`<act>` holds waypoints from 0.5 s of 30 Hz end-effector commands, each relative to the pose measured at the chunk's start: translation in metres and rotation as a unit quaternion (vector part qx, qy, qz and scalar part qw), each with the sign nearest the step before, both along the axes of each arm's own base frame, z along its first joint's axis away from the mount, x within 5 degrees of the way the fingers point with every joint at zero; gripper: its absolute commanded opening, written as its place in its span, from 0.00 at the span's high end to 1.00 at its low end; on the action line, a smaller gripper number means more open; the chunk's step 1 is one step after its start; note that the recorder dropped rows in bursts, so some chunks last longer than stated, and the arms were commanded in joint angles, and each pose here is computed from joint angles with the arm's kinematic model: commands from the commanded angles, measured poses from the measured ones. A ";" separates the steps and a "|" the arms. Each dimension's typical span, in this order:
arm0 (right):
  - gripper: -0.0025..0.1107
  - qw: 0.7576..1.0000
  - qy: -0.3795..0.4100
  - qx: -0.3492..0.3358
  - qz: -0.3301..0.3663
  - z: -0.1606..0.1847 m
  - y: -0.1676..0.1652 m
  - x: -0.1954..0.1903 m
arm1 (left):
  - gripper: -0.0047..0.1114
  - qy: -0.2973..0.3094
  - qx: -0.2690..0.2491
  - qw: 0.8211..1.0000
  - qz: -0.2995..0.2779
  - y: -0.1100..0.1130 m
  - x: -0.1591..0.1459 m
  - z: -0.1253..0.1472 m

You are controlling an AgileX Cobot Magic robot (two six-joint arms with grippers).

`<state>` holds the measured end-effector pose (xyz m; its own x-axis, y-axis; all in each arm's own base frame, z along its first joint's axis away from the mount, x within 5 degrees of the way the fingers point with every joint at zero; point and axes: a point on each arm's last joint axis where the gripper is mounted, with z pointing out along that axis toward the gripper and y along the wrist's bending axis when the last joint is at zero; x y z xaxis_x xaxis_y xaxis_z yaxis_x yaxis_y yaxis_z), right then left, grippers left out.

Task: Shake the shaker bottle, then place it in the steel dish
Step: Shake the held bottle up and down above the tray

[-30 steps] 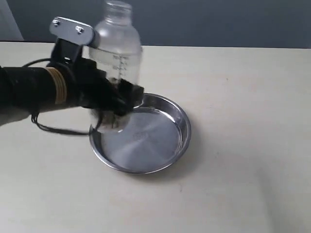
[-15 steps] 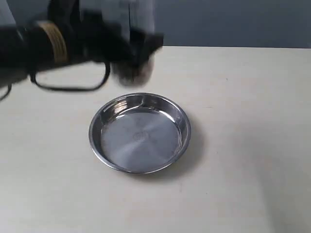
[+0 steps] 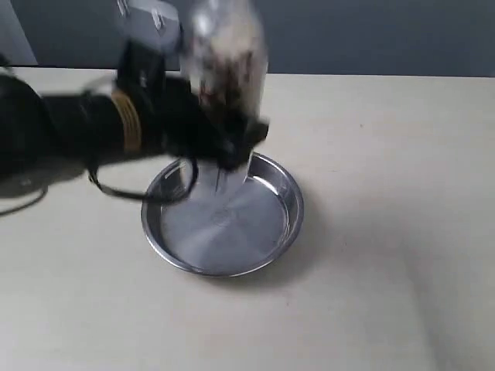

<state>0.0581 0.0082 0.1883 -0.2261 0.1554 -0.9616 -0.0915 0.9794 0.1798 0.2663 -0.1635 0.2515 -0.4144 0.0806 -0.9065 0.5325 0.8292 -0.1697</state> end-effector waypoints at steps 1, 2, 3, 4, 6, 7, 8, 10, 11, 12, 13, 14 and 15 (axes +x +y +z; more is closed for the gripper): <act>0.99 1.000 -0.003 -0.002 0.001 0.000 0.000 0.000 | 0.96 -0.068 -0.064 0.995 -0.032 -0.006 -0.006 0.031; 0.99 1.000 -0.003 -0.002 0.001 0.000 0.000 0.000 | 0.96 -0.111 -0.090 0.989 -0.040 -0.005 -0.009 0.056; 0.99 1.000 -0.003 -0.002 0.001 0.000 0.000 0.000 | 0.96 -0.128 -0.095 0.986 -0.040 -0.003 -0.012 0.068; 0.99 1.000 -0.003 -0.002 0.001 0.000 0.000 0.000 | 0.96 -0.089 -0.065 0.993 -0.032 -0.004 -0.012 0.048; 0.99 1.000 -0.003 -0.002 0.001 0.000 0.000 0.000 | 0.96 -0.004 -0.012 1.000 -0.013 -0.001 -0.010 -0.002; 0.99 1.000 -0.003 -0.002 0.001 0.000 0.000 0.000 | 0.96 0.023 -0.014 1.000 -0.004 0.000 -0.008 -0.017; 0.99 1.000 -0.003 -0.002 0.001 0.000 0.000 0.000 | 0.96 0.022 -0.029 0.999 -0.002 -0.001 -0.007 -0.018; 0.99 1.000 -0.003 -0.002 0.001 0.000 0.000 0.000 | 0.96 -0.062 -0.087 0.994 -0.036 -0.006 -0.009 0.021; 0.99 1.000 -0.003 -0.002 0.001 0.000 0.000 0.000 | 0.96 -0.110 -0.115 0.986 -0.055 -0.008 -0.012 0.044; 0.99 1.000 -0.003 -0.002 0.001 0.000 0.000 0.000 | 0.96 -0.151 -0.130 0.978 -0.063 -0.006 -0.016 0.069; 0.99 1.000 -0.003 -0.002 0.001 0.000 0.000 0.000 | 0.96 -0.164 -0.121 0.977 -0.057 -0.004 -0.016 0.079; 0.99 1.000 -0.004 -0.001 0.001 0.000 0.000 0.000 | 0.96 -0.150 -0.106 0.982 -0.047 -0.003 -0.016 0.076; 0.99 1.000 -0.004 -0.001 0.001 0.000 0.000 0.000 | 0.96 -0.101 -0.069 0.992 -0.031 -0.003 -0.013 0.054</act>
